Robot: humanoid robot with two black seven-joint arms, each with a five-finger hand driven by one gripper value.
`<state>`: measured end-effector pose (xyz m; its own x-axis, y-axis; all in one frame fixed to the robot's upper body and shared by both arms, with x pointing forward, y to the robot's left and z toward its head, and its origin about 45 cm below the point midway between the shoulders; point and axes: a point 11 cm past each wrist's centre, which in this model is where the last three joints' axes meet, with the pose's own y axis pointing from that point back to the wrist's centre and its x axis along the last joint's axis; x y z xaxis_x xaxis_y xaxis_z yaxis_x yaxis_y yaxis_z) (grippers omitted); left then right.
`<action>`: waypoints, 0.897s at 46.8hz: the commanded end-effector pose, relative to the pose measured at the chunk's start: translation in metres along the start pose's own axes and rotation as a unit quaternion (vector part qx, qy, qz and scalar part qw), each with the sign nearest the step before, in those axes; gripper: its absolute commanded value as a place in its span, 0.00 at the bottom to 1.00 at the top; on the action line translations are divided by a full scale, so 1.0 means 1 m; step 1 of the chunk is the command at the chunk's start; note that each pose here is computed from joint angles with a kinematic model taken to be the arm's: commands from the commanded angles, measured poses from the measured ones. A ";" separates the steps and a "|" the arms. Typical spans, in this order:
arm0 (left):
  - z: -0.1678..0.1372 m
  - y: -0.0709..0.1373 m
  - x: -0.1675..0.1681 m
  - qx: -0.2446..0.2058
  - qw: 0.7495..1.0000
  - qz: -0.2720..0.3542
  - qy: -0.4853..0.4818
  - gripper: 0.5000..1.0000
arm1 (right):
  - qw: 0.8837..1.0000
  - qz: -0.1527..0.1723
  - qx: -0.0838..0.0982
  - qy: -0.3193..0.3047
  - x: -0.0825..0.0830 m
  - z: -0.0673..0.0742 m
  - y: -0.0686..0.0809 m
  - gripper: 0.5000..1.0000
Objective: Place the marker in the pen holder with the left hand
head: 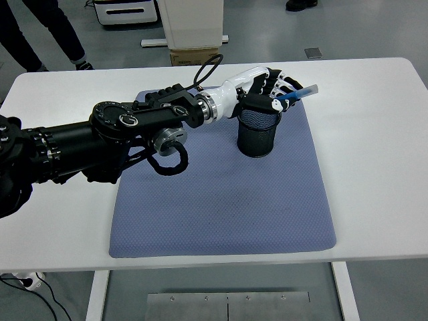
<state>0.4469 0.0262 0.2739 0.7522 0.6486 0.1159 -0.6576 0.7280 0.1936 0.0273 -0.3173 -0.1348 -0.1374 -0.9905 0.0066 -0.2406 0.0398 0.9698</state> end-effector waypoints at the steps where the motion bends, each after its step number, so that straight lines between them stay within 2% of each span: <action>1: -0.002 0.000 0.000 -0.001 1.000 0.001 0.002 0.40 | 1.000 0.000 0.000 0.000 0.000 0.000 0.000 1.00; 5: -0.001 0.000 0.000 -0.007 1.000 0.005 0.008 0.64 | 1.000 0.000 0.000 0.000 0.000 0.000 0.000 1.00; 8: 0.000 0.000 0.001 -0.009 1.000 0.007 0.011 0.70 | 1.000 0.000 -0.001 0.000 0.000 0.000 0.000 1.00; 9: 0.000 0.001 0.003 -0.009 1.000 0.010 0.015 0.75 | 1.000 0.000 0.000 0.000 0.000 0.000 0.000 1.00; 15: 0.005 0.001 0.006 -0.014 1.000 0.013 0.014 0.77 | 1.000 0.000 0.000 0.000 0.000 0.000 0.000 1.00; 22: 0.019 0.006 0.021 -0.042 0.998 0.030 0.024 0.80 | 1.000 0.000 0.000 0.000 0.000 0.000 0.000 1.00; 25: 0.025 0.010 0.032 -0.057 0.997 0.042 0.028 0.83 | 1.000 0.000 0.000 0.000 0.000 0.000 0.000 1.00; 27: 0.029 0.014 0.040 -0.068 0.996 0.051 0.032 0.90 | 1.000 0.000 0.000 0.000 0.000 0.000 0.000 1.00; 29: 0.031 0.016 0.045 -0.073 0.995 0.056 0.033 0.92 | 1.000 0.000 -0.001 0.000 0.000 0.000 0.000 1.00; 30: 0.036 0.024 0.061 -0.087 0.992 0.076 0.042 0.99 | 1.000 0.000 0.000 0.000 0.000 0.000 0.000 1.00; 31: 0.039 0.027 0.067 -0.091 0.991 0.082 0.045 1.00 | 1.000 0.000 0.000 0.000 0.000 0.000 0.000 1.00; 42: 0.031 0.066 0.124 -0.105 0.980 0.151 0.074 1.00 | 1.000 0.000 0.000 0.000 0.000 0.000 0.000 1.00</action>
<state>0.4945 0.1313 0.3286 0.5461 0.8377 0.0048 -0.8374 0.5460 -0.0250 0.0274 -0.3172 -0.1348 -0.1370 -0.9905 0.0065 -0.2406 0.0396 0.9698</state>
